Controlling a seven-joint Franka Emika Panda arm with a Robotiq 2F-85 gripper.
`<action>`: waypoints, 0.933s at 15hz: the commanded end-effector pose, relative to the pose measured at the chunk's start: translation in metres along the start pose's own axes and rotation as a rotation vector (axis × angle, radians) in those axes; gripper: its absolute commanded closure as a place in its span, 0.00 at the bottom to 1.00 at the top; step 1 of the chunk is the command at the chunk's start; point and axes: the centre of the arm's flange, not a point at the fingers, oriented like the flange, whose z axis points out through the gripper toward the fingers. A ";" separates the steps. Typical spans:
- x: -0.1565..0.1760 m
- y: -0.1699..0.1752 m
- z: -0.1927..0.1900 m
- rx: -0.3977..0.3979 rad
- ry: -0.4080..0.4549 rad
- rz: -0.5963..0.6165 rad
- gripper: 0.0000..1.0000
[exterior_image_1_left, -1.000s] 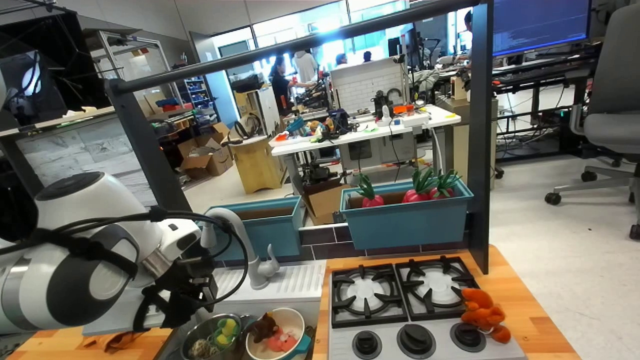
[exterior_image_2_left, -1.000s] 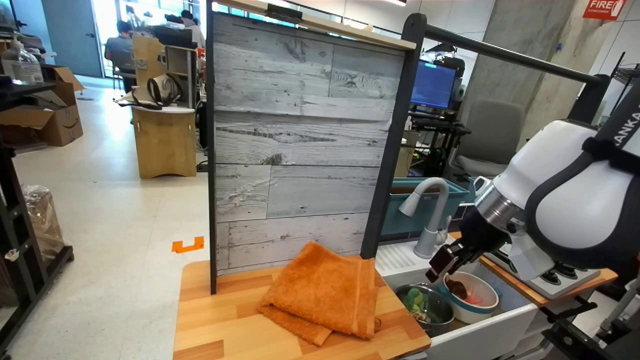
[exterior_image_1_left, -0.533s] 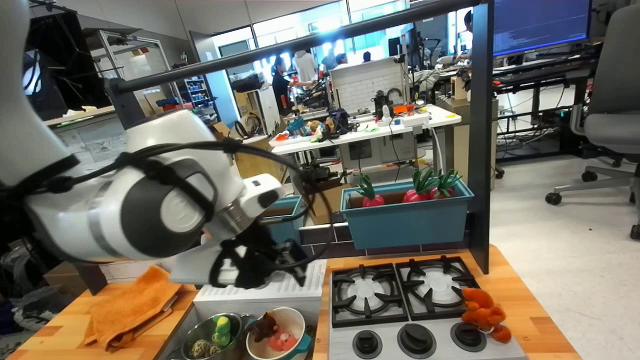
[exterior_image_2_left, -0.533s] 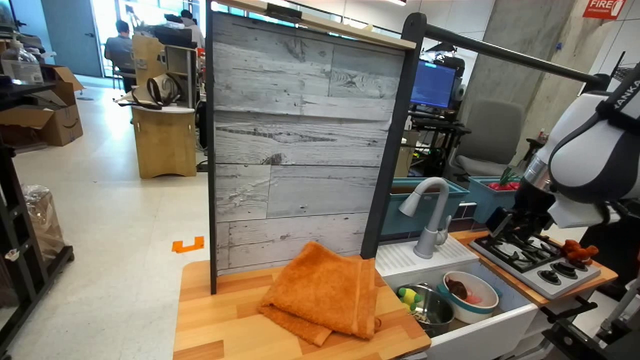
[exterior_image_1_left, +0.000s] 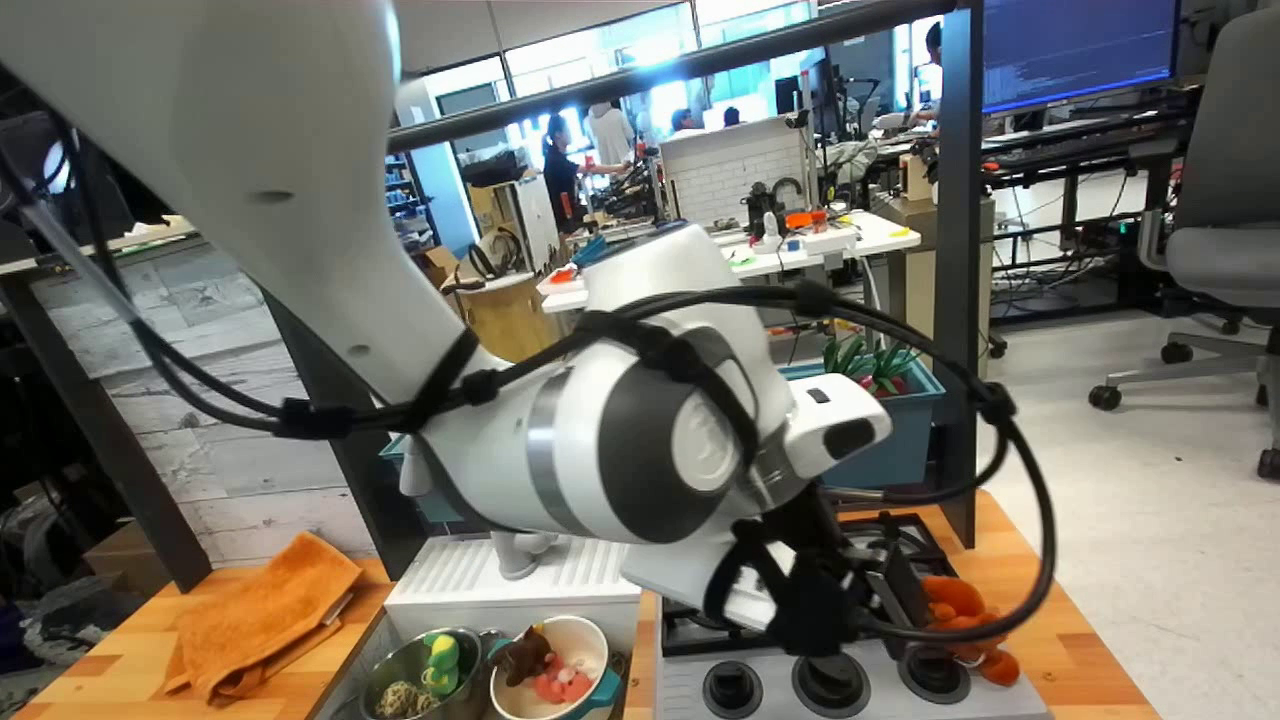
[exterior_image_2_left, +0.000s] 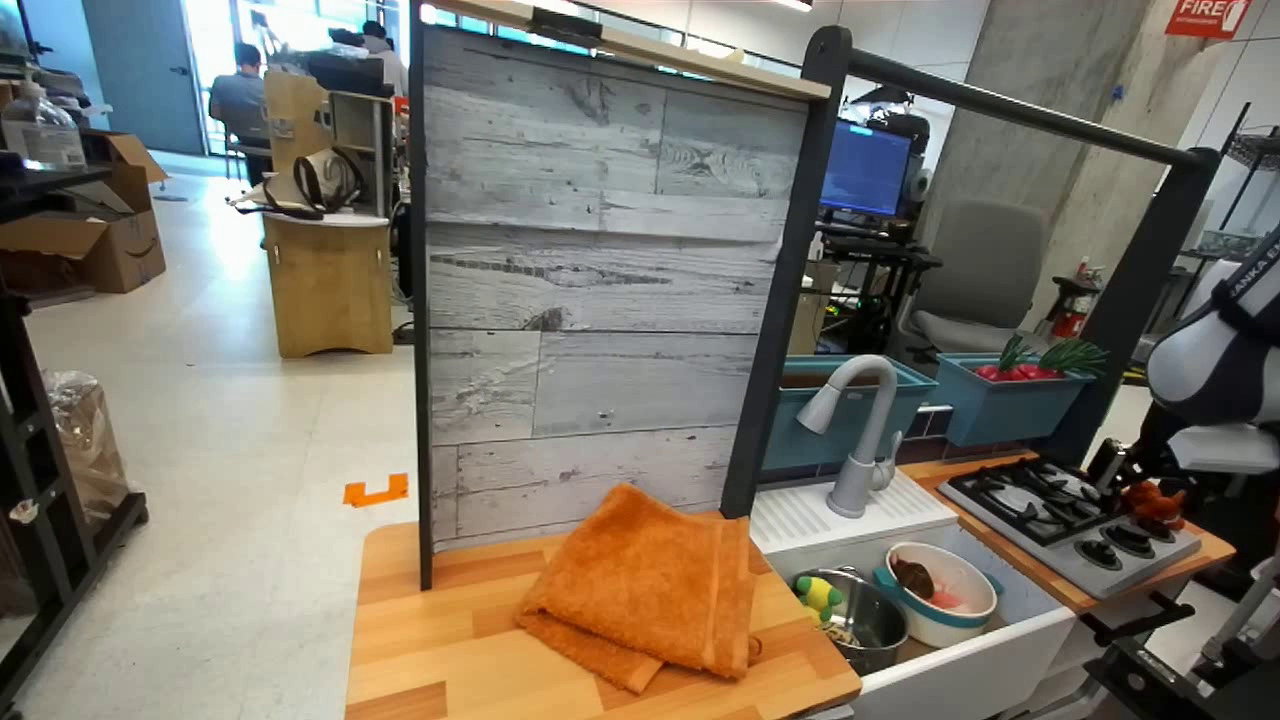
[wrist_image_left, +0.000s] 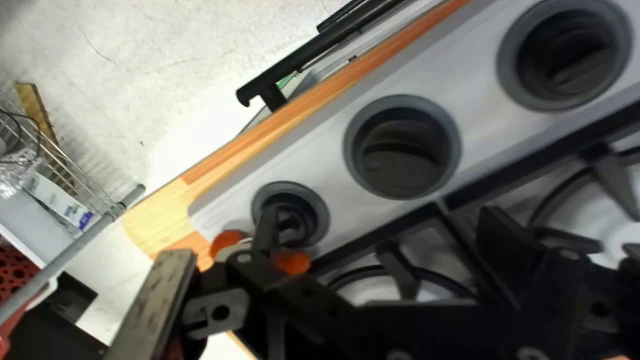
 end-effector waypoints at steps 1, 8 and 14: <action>0.050 0.021 0.043 -0.045 -0.040 0.194 0.00; 0.089 0.045 0.046 -0.108 -0.060 0.536 0.00; 0.099 0.054 0.059 -0.154 -0.025 0.636 0.28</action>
